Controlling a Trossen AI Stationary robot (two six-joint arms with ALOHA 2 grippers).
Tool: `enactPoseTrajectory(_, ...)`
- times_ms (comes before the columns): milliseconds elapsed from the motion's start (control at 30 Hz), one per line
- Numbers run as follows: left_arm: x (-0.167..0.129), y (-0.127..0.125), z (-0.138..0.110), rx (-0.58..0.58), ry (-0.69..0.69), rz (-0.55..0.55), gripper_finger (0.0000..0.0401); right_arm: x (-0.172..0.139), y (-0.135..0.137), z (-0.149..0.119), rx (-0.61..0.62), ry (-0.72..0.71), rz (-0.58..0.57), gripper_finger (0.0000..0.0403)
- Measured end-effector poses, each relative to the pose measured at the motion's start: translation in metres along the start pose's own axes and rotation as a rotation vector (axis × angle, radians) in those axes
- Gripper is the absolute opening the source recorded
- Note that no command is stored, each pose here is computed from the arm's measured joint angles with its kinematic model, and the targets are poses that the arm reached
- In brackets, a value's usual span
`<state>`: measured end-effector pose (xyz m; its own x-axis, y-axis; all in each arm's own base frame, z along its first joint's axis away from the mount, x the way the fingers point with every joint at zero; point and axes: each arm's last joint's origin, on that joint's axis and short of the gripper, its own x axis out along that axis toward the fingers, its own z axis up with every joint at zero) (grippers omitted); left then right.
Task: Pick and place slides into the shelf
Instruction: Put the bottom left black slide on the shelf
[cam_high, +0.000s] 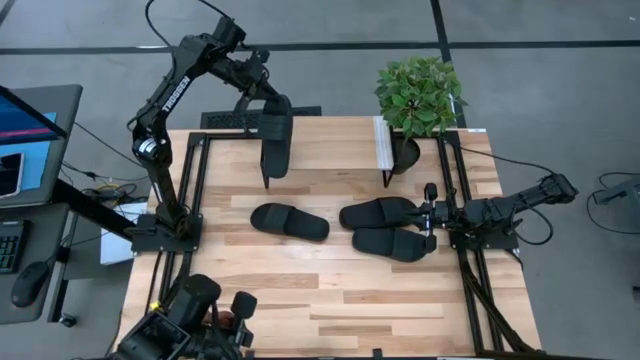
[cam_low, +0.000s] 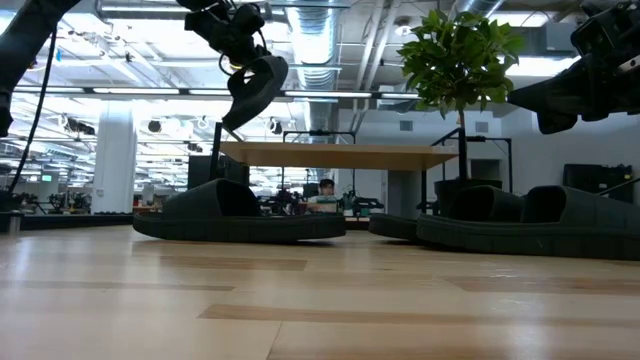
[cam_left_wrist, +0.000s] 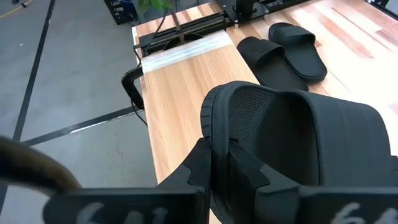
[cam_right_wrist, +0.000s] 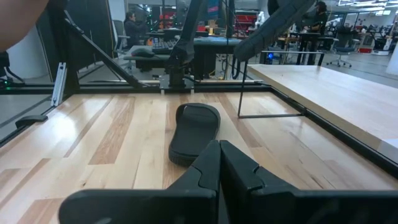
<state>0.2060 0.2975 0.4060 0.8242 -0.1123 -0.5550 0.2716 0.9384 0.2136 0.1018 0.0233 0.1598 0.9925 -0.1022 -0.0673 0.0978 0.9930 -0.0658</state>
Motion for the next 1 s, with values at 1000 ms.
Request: enactPoseTrajectory(1000,0.024,0.023,-0.026,-0.037,0.13,0.044,0.0011,0.0,0.0,0.0,0.0,0.0,0.0,0.0)
